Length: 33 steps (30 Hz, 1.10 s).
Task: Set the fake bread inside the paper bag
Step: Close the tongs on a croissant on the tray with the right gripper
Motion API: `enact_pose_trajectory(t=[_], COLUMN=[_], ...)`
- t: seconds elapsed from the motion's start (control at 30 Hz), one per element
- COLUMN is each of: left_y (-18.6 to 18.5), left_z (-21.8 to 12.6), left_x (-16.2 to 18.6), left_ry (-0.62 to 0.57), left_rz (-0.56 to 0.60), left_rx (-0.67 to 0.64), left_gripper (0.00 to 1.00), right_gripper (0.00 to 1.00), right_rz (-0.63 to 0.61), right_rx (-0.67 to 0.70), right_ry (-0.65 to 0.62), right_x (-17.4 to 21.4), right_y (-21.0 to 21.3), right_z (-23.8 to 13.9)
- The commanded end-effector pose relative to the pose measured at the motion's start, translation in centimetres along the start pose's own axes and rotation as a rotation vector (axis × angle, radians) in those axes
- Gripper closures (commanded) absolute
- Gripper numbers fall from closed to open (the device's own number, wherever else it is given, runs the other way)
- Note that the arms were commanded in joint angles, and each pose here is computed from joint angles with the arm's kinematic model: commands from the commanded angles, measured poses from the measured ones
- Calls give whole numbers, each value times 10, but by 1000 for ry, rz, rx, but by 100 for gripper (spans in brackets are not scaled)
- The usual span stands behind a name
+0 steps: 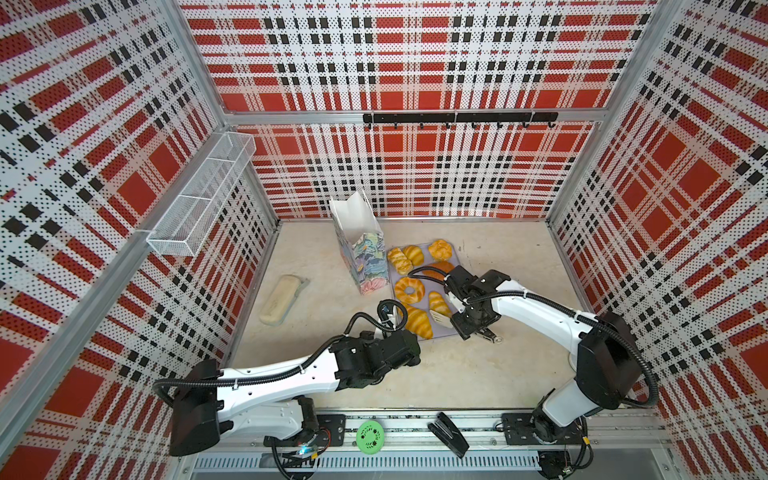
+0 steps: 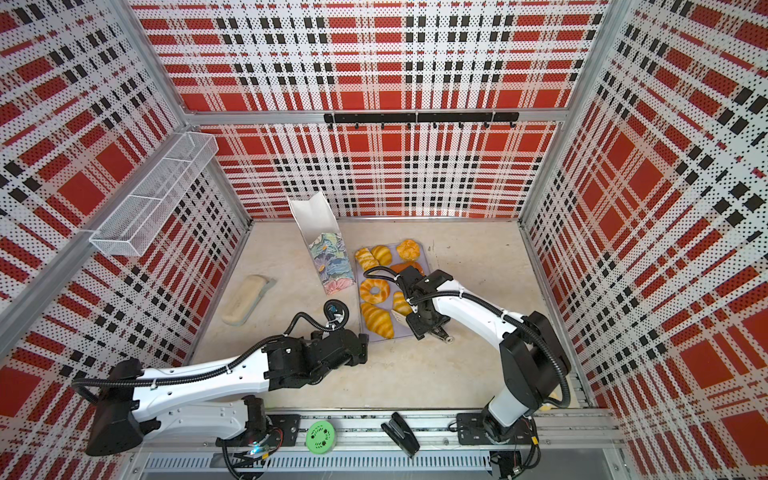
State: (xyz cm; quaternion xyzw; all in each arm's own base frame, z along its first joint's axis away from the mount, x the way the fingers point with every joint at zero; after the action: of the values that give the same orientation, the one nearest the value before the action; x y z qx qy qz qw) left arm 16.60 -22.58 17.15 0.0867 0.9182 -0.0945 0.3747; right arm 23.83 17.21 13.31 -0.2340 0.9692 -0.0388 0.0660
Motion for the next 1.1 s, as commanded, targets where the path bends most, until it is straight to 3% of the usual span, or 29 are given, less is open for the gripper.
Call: enact_pose_trajectory(t=[0.0,0.73,0.87,1.07], left_y=[-6,-3,1,6], left_z=[-3,-9,-12,-16], left_x=[-7,-15,-17,-21], left_ry=[-19,-29,-44,-62], left_rz=[-3,26,13,4], left_rx=[17,-7,-8,-11], left_gripper=[1,1,1,0], right_gripper=[37,46,55,58], right_rz=[-34,-79,-74,-70], right_rx=[13,13,0,-13], right_ry=[-35,6,4,9], right_x=[-11,-24,-25,-24], right_y=[-2,3,2,1], right_z=[-6,4,3,3])
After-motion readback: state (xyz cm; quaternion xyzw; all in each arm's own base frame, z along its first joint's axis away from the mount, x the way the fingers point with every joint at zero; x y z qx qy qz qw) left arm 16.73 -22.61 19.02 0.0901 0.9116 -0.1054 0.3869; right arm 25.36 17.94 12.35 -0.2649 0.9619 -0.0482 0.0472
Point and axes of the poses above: each gripper's point midway between its finger pads, its own z axis out along the fingers, its own y axis along the line the jaws close on, x = y × z, the point moved 4 cm from there along -z, back along the fingers, and after that the axes turned 5 degrees about z, right-handed, at the moved point
